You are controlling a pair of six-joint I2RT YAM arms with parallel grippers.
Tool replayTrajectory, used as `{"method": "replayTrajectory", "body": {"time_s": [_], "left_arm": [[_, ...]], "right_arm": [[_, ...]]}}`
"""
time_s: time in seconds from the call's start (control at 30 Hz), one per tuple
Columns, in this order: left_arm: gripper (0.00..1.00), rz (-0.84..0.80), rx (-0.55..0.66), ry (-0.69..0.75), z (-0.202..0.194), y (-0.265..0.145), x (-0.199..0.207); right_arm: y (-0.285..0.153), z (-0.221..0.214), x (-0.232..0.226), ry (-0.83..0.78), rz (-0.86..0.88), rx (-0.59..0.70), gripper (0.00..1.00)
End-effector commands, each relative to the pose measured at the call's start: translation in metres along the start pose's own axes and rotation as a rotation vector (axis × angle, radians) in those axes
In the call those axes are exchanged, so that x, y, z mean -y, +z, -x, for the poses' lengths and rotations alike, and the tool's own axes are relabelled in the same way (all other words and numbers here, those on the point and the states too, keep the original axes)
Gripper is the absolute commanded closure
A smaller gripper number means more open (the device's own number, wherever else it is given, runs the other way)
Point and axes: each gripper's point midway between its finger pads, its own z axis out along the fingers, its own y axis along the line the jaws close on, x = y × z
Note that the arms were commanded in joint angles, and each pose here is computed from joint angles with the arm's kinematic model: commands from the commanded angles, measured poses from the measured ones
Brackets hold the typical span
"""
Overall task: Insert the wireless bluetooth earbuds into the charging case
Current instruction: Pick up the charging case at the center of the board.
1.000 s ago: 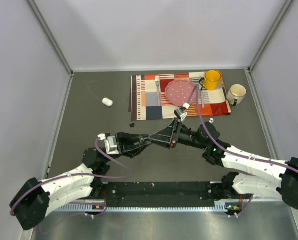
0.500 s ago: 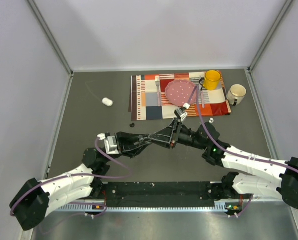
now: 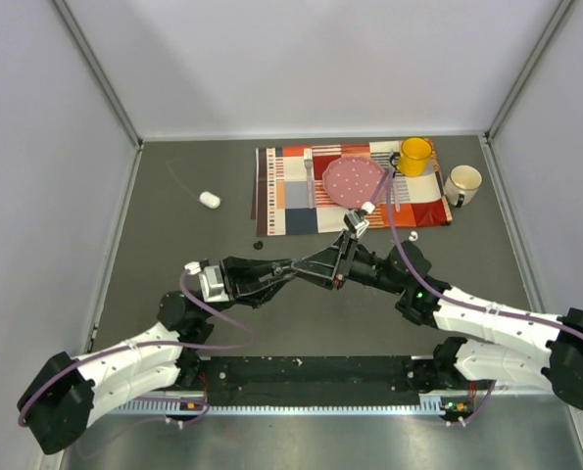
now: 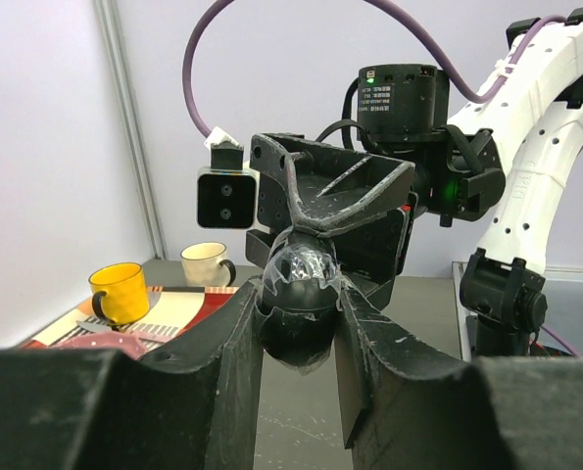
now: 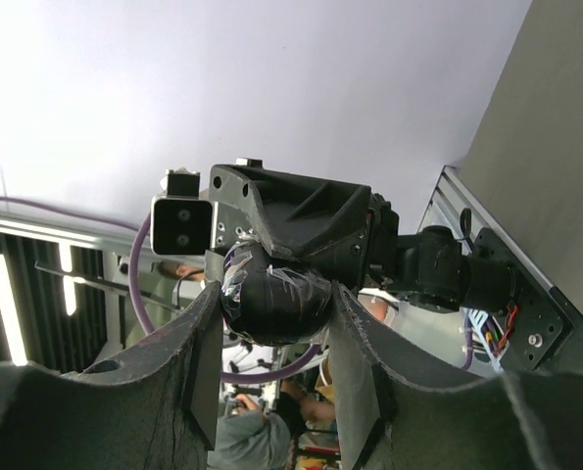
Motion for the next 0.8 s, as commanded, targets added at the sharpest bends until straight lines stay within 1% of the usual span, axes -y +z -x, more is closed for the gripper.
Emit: {"method": "replayTrajectory", "body": {"time_s": [0.0, 0.07, 0.13, 0.17, 0.2, 0.23, 0.77], "left_arm": [[0.68, -0.013, 0.107, 0.051, 0.031, 0.005, 0.002], [0.74, -0.014, 0.099, 0.048, 0.029, 0.005, 0.002], [0.76, -0.017, 0.091, 0.044, 0.028, 0.006, 0.002], [0.74, -0.019, 0.087, 0.04, 0.027, 0.007, 0.002], [0.68, -0.023, 0.083, 0.039, 0.027, 0.008, 0.002], [0.67, -0.024, 0.08, 0.035, 0.026, 0.008, 0.002], [0.63, 0.002, 0.071, 0.021, 0.022, 0.009, -0.003]], "right_arm": [[-0.001, 0.007, -0.018, -0.031, 0.058, 0.036, 1.0], [-0.001, 0.007, -0.02, -0.032, 0.067, 0.035, 1.0], [0.0, 0.006, -0.021, -0.036, 0.07, 0.03, 1.0], [0.0, 0.006, -0.021, -0.038, 0.074, 0.03, 1.0], [0.0, 0.006, -0.025, -0.04, 0.087, 0.029, 1.0], [0.0, 0.005, -0.024, -0.038, 0.088, 0.025, 1.0], [-0.002, 0.005, -0.028, -0.035, 0.116, 0.028, 1.0]]}}
